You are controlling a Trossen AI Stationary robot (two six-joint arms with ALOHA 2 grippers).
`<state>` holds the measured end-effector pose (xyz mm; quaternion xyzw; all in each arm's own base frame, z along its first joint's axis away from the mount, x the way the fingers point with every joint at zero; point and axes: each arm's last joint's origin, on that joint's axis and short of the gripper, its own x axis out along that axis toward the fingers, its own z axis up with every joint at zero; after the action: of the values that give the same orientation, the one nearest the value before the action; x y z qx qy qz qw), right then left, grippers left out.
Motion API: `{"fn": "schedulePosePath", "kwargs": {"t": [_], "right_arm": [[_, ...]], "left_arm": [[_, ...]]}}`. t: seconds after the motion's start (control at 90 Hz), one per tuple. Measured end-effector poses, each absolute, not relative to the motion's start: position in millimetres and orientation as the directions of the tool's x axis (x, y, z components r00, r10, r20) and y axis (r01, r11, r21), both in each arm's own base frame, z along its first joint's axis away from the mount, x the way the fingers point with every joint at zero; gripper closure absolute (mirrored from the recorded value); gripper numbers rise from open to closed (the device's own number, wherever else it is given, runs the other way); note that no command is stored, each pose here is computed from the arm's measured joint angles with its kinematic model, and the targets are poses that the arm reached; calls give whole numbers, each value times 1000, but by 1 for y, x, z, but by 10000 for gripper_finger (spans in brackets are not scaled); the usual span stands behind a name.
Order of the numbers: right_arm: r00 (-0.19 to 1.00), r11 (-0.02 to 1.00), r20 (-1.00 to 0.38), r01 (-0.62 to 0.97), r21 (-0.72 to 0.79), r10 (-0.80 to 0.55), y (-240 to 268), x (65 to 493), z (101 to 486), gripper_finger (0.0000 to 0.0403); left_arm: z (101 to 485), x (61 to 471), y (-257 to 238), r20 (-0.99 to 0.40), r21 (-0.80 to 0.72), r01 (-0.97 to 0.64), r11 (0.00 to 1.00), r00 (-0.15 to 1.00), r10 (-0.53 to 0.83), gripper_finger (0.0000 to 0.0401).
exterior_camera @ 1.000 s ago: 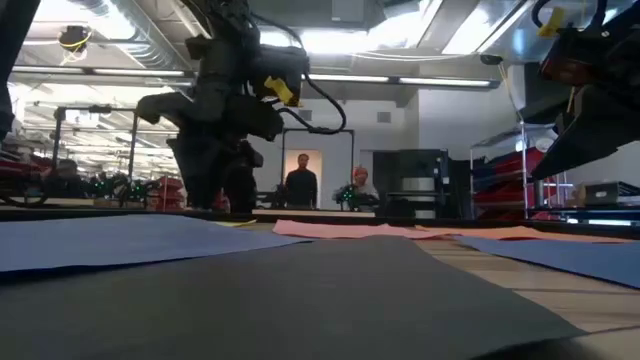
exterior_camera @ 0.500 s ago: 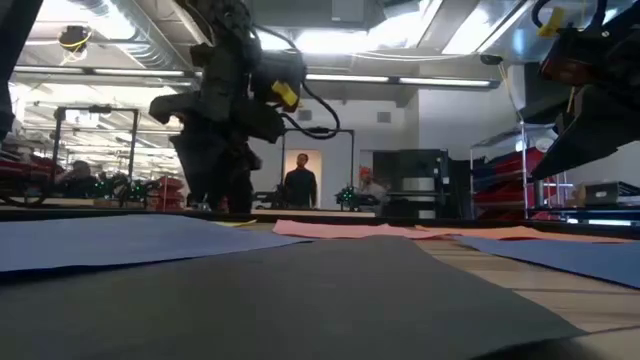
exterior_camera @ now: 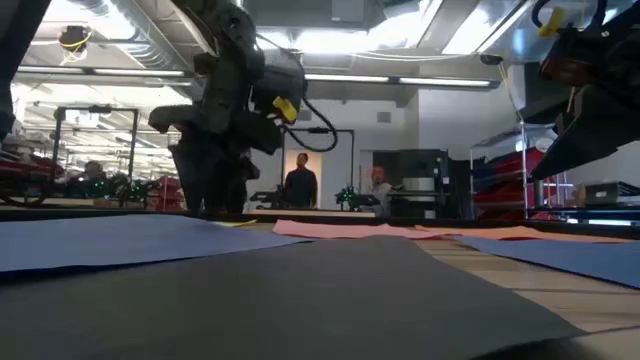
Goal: Organize paper
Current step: Stack the blue paper on top of the blue paper on the table
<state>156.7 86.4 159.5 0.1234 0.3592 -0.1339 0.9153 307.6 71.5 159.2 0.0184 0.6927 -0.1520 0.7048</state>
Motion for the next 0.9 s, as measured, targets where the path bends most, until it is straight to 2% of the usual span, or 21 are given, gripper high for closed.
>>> {"fn": "schedulePosePath", "kwargs": {"t": [0.156, 0.567, 0.644, 0.767, 0.9], "right_arm": [[706, 934, -691, 334, 129, -157, 86, 157, 159, 308], [705, 934, -692, 333, 127, -157, 86, 157, 159, 308], [705, 934, -692, 333, 127, -157, 86, 157, 159, 308], [705, 934, -692, 333, 127, -157, 86, 157, 159, 308], [705, 935, -692, 332, 127, -157, 86, 157, 159, 308]], "left_arm": [[154, 309, 73, -988, -152, 245, 957, -27, -149, 241], [154, 309, 73, -989, -151, 270, 951, -30, -148, 242], [154, 309, 74, -994, -109, 272, 956, -38, -103, 246], [153, 310, 73, -998, -15, 279, 960, -57, 1, 281], [153, 310, 72, -998, -5, 276, 961, -62, 13, 351]]}}
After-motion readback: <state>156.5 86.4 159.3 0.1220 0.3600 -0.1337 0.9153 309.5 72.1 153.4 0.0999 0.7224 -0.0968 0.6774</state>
